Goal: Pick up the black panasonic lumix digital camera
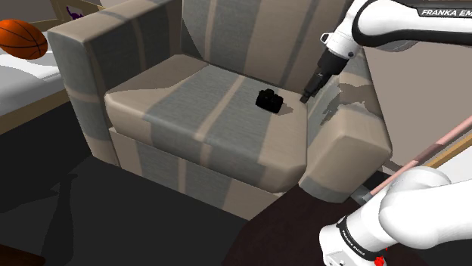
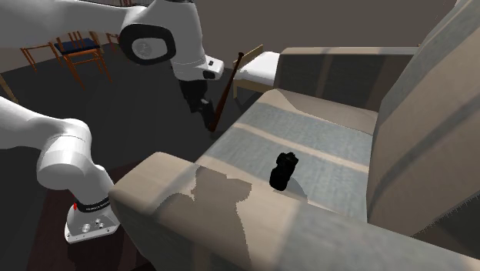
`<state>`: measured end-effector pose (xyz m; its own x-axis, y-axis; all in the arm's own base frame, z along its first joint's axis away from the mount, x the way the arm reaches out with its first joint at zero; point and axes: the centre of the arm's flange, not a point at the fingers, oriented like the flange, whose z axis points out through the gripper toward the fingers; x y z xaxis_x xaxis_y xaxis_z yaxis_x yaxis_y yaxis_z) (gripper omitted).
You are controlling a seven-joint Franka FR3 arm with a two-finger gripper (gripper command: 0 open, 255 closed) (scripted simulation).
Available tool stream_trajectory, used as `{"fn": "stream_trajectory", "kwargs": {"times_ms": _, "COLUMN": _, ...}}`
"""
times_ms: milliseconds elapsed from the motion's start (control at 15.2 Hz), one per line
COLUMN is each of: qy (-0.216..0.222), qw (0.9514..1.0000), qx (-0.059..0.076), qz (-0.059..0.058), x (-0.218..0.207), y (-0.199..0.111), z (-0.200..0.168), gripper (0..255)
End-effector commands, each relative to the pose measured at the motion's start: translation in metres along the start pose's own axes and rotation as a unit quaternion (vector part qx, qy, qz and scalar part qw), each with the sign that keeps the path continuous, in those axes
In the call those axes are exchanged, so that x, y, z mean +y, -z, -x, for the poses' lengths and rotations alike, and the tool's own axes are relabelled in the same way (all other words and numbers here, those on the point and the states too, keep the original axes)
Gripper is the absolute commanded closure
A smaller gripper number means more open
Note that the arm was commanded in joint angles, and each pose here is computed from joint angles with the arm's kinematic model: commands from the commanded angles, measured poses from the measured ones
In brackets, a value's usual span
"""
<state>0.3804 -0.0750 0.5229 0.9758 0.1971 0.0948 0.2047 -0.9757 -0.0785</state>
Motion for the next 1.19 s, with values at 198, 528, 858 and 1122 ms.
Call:
{"fn": "stream_trajectory", "kwargs": {"times_ms": 198, "qy": 0.046, "qw": 0.9990, "qx": 0.000, "qz": 0.002, "x": 0.053, "y": -0.033, "z": -0.029, "gripper": 0}}
{"fn": "stream_trajectory", "kwargs": {"times_ms": 528, "qy": 0.089, "qw": 0.9960, "qx": 0.000, "qz": 0.003, "x": 0.101, "y": -0.064, "z": -0.062, "gripper": 0}}
{"fn": "stream_trajectory", "kwargs": {"times_ms": 858, "qy": 0.133, "qw": 0.9911, "qx": 0.000, "qz": 0.004, "x": 0.145, "y": -0.095, "z": -0.099, "gripper": 0}}
{"fn": "stream_trajectory", "kwargs": {"times_ms": 1122, "qy": 0.167, "qw": 0.9859, "qx": 0.000, "qz": 0.005, "x": 0.179, "y": -0.119, "z": -0.131, "gripper": 0}}
